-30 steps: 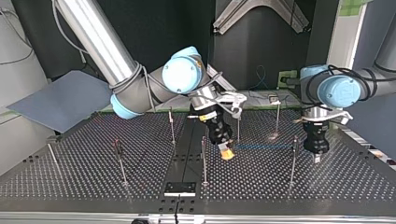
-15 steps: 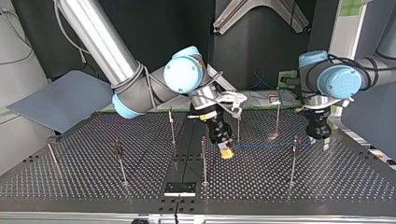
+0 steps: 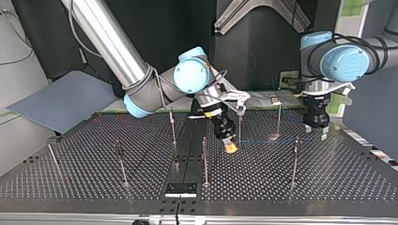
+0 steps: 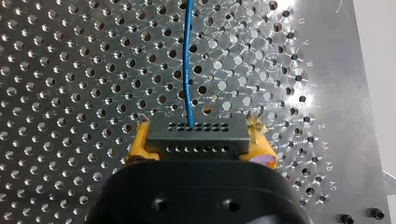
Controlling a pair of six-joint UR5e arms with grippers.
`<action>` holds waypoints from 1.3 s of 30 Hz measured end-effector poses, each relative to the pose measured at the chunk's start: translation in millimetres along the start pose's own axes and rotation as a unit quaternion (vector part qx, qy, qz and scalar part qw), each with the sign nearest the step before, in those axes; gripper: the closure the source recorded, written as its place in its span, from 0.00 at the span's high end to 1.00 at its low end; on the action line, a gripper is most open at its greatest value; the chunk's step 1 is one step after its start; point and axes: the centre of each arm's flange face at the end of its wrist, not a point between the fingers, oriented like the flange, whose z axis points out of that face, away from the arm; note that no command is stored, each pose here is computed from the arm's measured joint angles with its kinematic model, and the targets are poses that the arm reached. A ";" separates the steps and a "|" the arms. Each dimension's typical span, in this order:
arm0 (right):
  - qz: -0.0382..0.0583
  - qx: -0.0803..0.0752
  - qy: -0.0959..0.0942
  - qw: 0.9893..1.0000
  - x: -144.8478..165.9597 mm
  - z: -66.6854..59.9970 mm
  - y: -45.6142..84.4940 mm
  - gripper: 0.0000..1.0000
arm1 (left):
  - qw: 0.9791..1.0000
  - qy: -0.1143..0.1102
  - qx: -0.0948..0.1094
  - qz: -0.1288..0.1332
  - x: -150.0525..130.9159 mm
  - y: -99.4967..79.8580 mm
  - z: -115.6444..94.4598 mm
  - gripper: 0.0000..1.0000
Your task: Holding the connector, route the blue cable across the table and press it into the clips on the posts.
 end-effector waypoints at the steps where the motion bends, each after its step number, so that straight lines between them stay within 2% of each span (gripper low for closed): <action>1: 0.000 0.000 0.000 1.000 -0.1 0.0 0.1 0.00 | 1.000 0.002 0.000 0.001 0.0 -0.9 -3.0 1.00; 5: 0.000 -0.004 0.000 1.000 -0.3 0.6 3.0 0.00 | 1.000 0.010 0.003 0.004 -2.8 -7.1 -16.8 1.00; 9: 0.000 -0.007 0.000 1.000 0.2 1.5 6.8 0.00 | 1.000 0.008 0.012 0.012 -10.4 -16.5 -28.5 1.00; 22: 0.000 -0.012 0.000 1.000 -1.3 2.3 10.6 0.00 | 0.997 -0.018 0.047 0.058 -42.4 -52.4 -71.6 1.00; 28: 0.000 -0.014 0.000 1.000 -1.6 2.5 11.1 0.00 | 0.993 -0.026 0.078 0.085 -50.9 -70.9 -89.9 1.00; 32: 0.000 -0.014 0.000 1.000 -1.5 2.6 11.8 0.00 | 0.990 -0.014 0.091 0.105 -41.8 -76.9 -88.3 1.00; 39: -0.001 -0.016 0.001 1.000 -1.0 3.1 13.9 0.00 | 0.985 0.011 0.100 0.138 -23.8 -84.6 -76.4 1.00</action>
